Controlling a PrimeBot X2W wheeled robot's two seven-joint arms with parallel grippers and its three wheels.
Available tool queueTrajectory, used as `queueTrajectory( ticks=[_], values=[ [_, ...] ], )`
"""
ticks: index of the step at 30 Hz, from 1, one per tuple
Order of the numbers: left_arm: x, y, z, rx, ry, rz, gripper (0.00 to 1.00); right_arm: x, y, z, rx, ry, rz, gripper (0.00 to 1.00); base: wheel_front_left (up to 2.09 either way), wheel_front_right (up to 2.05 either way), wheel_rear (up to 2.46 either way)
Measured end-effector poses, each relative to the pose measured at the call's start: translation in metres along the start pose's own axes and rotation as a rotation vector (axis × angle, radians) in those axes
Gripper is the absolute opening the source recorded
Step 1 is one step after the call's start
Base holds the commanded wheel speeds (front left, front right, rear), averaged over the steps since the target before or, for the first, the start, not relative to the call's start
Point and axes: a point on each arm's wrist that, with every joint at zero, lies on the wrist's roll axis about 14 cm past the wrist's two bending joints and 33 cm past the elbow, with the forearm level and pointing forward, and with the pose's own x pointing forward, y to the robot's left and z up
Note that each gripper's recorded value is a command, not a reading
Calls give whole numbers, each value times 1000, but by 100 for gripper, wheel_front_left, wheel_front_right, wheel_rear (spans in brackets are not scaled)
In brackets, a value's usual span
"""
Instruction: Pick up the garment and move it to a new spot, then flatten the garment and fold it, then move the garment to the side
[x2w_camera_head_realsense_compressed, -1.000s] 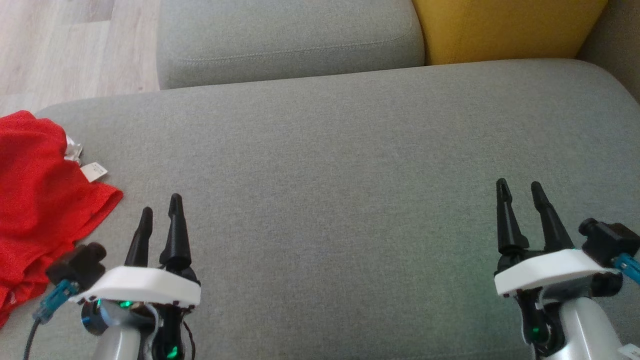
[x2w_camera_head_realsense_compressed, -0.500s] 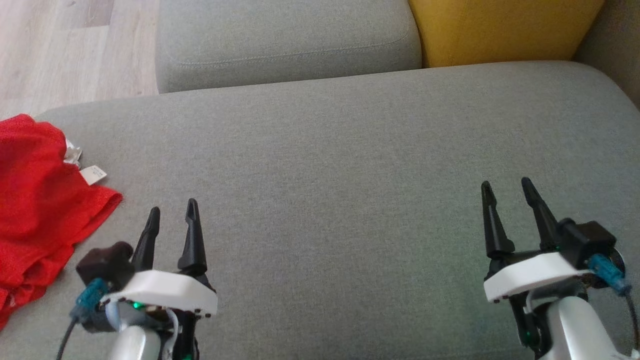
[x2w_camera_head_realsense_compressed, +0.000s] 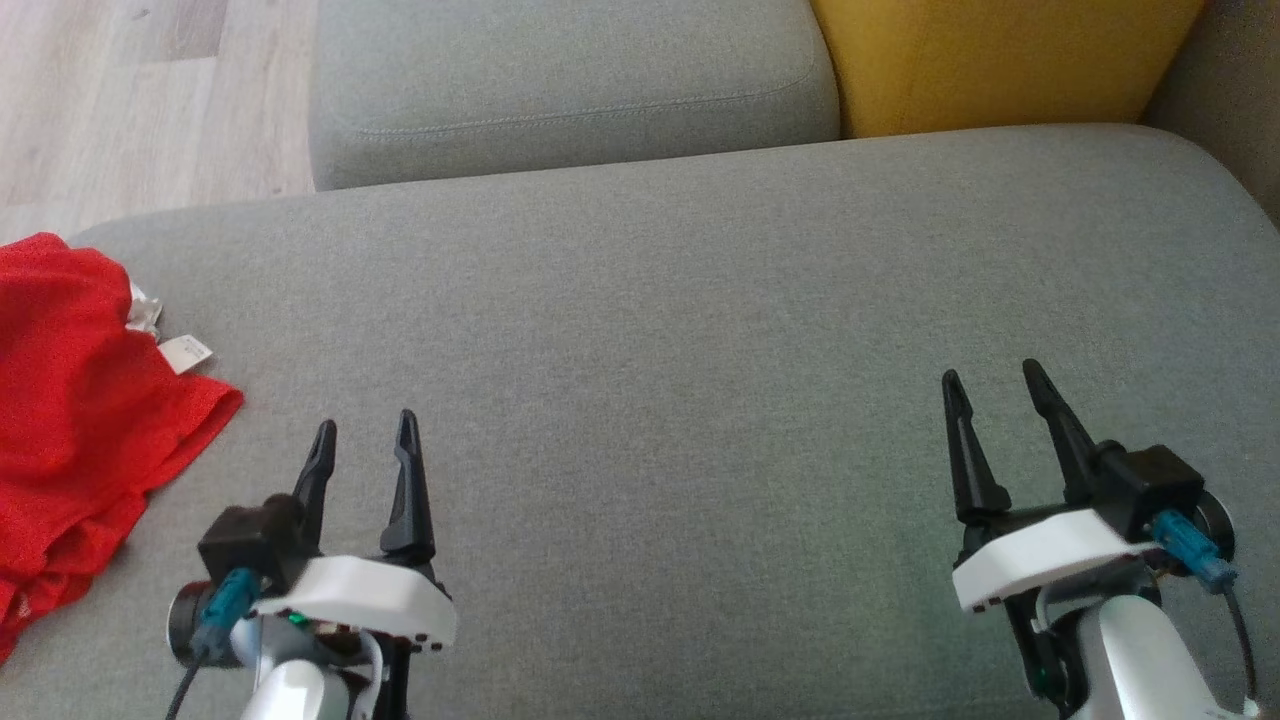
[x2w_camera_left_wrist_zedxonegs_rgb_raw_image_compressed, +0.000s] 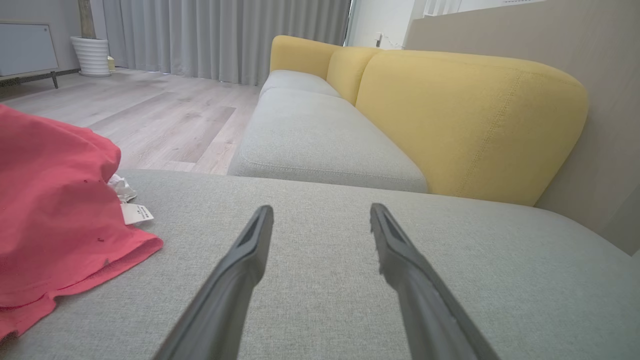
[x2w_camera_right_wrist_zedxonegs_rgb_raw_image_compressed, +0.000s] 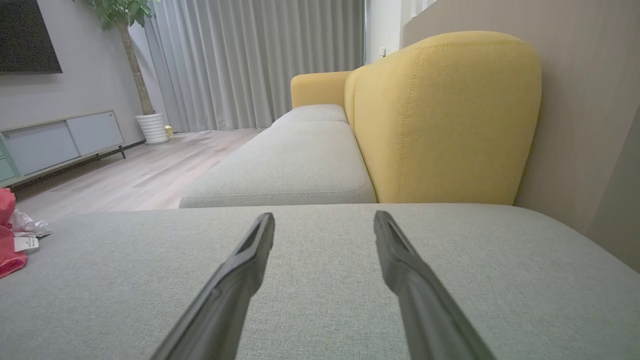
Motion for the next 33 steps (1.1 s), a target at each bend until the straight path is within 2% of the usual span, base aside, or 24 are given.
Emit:
queueTrajectory(
  ticks=[7, 16, 21, 25, 28, 33],
  values=[
    [-3, -1, -6, 39, 2, -14, 100, 1, 2, 5, 13, -8, 5, 100, 0, 0, 0],
    [-7, -6, -14, 147, 0, -46, 100, 1, 6, 7, -121, 2, 25, 100, 0, 0, 0],
    [-8, -12, -14, 120, -10, -59, 100, 0, 7, 5, -123, 12, 27, 100, 0, 0, 0],
    [-9, -8, -17, 88, 1, -45, 100, 0, 6, 5, -47, 14, 20, 100, 0, 0, 0],
    [-8, 0, -18, 13, 9, -16, 100, 0, 5, 5, 30, 16, 13, 100, 0, 0, 0],
    [-8, 3, -24, -35, 30, -7, 100, 0, 5, 4, 44, 18, 11, 100, 0, 0, 0]
  ],
)
